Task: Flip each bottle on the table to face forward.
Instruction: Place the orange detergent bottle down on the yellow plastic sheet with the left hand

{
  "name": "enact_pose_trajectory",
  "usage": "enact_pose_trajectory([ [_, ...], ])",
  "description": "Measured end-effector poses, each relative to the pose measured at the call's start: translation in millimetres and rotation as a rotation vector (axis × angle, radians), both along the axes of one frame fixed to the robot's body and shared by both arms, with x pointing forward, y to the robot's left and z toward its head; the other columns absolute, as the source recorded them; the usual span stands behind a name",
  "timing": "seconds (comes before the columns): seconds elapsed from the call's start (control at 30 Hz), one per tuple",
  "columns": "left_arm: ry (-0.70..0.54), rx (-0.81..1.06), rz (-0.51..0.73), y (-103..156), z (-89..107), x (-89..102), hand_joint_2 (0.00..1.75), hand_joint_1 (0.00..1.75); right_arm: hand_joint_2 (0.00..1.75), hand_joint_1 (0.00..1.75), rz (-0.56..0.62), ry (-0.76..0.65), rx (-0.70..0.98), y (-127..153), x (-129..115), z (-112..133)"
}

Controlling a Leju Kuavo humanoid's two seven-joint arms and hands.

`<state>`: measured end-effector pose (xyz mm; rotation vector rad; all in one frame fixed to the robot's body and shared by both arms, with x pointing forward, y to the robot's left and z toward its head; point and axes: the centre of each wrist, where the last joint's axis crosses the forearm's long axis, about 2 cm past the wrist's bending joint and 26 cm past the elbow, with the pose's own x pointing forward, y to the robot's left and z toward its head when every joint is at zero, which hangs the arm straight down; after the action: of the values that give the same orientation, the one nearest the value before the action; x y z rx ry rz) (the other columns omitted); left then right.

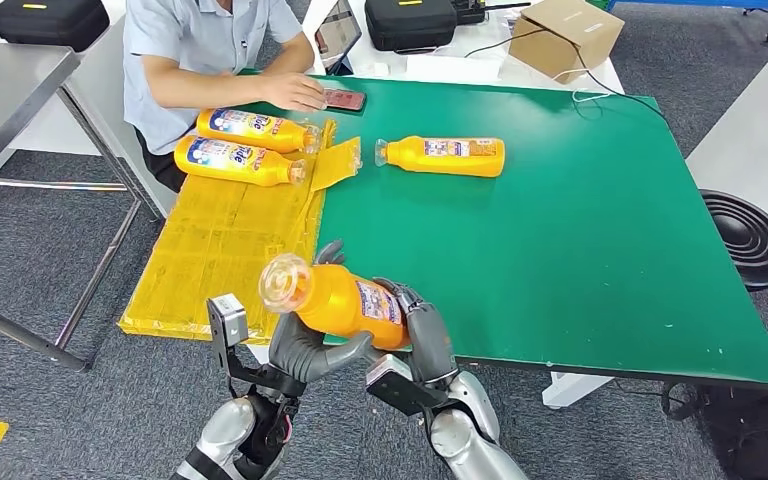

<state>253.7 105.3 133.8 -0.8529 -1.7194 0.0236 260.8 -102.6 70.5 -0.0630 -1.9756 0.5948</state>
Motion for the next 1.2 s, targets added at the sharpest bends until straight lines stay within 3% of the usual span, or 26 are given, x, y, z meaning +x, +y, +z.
enact_pose_trajectory([
  [0.33,0.028,-0.057,-0.049,-2.4,3.1,8.7,1.75,0.01,1.75,1.75,0.089,-0.023,0.057,13.6,-1.2,4.9],
  [0.37,0.031,-0.062,-0.052,-2.4,2.9,9.0,1.75,0.21,1.75,1.75,0.092,-0.025,0.054,13.8,-0.9,5.1],
  [0.47,0.036,-0.066,-0.053,-2.3,2.7,10.5,1.75,1.51,1.75,1.75,0.1,-0.024,0.05,14.8,0.2,5.7],
  [0.5,0.035,-0.066,-0.05,-2.2,2.7,10.9,1.75,1.75,1.75,1.6,0.104,-0.021,0.052,15.3,0.4,5.8],
  [0.53,0.035,-0.068,-0.046,-2.1,2.6,11.2,1.75,1.75,1.75,1.19,0.111,-0.015,0.057,15.9,0.4,5.8],
  [0.6,0.032,-0.076,-0.036,-1.7,2.5,11.6,1.75,1.75,0.87,0.31,0.142,0.014,0.077,18.0,-0.1,5.6],
  [0.63,0.03,-0.082,-0.031,-1.5,2.4,11.7,1.75,1.75,0.44,0.02,0.172,0.037,0.092,20.0,-1.1,5.4],
  [0.67,0.028,-0.089,-0.025,-1.1,2.5,12.0,1.75,1.75,0.0,0.0,0.207,0.064,0.107,22.3,-2.6,4.9],
  [0.8,0.033,-0.12,-0.008,2.6,1.7,13.5,1.75,1.75,0.0,0.0,0.296,0.133,0.141,28.8,-7.8,3.0],
  [1.2,0.087,-0.223,-0.03,15.8,-3.0,12.9,1.75,1.75,0.0,0.0,0.349,0.174,0.186,35.1,-13.8,1.6],
])
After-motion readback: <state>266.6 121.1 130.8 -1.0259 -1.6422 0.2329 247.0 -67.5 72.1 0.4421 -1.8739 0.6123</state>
